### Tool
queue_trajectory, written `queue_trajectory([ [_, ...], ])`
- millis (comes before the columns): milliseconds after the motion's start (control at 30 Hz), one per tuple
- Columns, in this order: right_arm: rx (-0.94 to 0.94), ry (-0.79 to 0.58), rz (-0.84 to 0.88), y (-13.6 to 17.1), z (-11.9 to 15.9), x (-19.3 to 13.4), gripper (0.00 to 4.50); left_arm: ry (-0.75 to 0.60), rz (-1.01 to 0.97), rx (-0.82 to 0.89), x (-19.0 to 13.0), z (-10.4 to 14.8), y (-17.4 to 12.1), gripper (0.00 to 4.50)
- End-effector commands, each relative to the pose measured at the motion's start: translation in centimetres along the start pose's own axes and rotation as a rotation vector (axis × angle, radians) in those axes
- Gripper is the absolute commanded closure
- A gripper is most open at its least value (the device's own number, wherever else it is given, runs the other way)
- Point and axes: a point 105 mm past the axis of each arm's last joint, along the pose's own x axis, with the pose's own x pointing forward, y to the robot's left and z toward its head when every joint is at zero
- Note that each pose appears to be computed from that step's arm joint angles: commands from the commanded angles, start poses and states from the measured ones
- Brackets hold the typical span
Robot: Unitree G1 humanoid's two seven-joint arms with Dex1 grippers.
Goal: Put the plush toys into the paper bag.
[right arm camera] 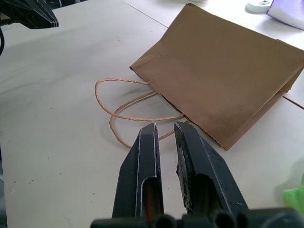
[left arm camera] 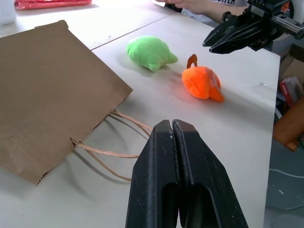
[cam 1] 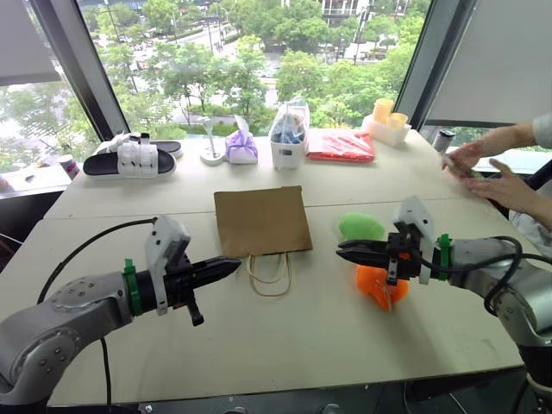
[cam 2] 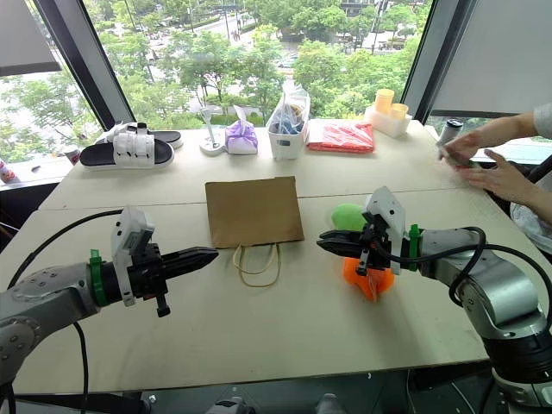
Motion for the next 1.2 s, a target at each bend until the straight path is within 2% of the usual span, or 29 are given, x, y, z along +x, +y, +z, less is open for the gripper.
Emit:
queue_trajectory([
  [33, -0.049, -0.010, 0.003, 0.2, 0.9, -0.2, 3.96, -0.057, -0.006, 0.010, -0.1, 1.1, -0.5, 4.45],
  [733, -0.032, 0.017, -0.024, 0.4, -0.3, -0.3, 3.96, 0.032, -0.018, 0.133, 0.6, -0.2, 0.6, 4.45],
  [833, -0.030, 0.018, -0.029, 0.6, -0.6, -0.2, 3.96, 0.065, -0.042, 0.243, 1.1, -0.9, 0.6, 4.45],
  [933, -0.040, 0.023, -0.058, 0.4, -0.6, -0.2, 3.96, 0.133, -0.105, 0.443, 1.8, -2.0, 1.0, 4.45],
  [1067, -0.036, 0.026, -0.066, 1.0, -1.1, -0.1, 3.96, 0.147, -0.174, 0.565, 2.5, -3.3, 2.0, 4.45],
  [1167, -0.033, 0.018, -0.087, 1.3, -1.1, -0.1, 3.96, 0.169, -0.174, 0.622, 2.9, -4.0, 3.3, 3.62],
  [1200, -0.030, 0.012, -0.093, 1.3, -1.1, -0.1, 3.96, 0.167, -0.176, 0.636, 3.0, -4.0, 3.6, 3.13],
])
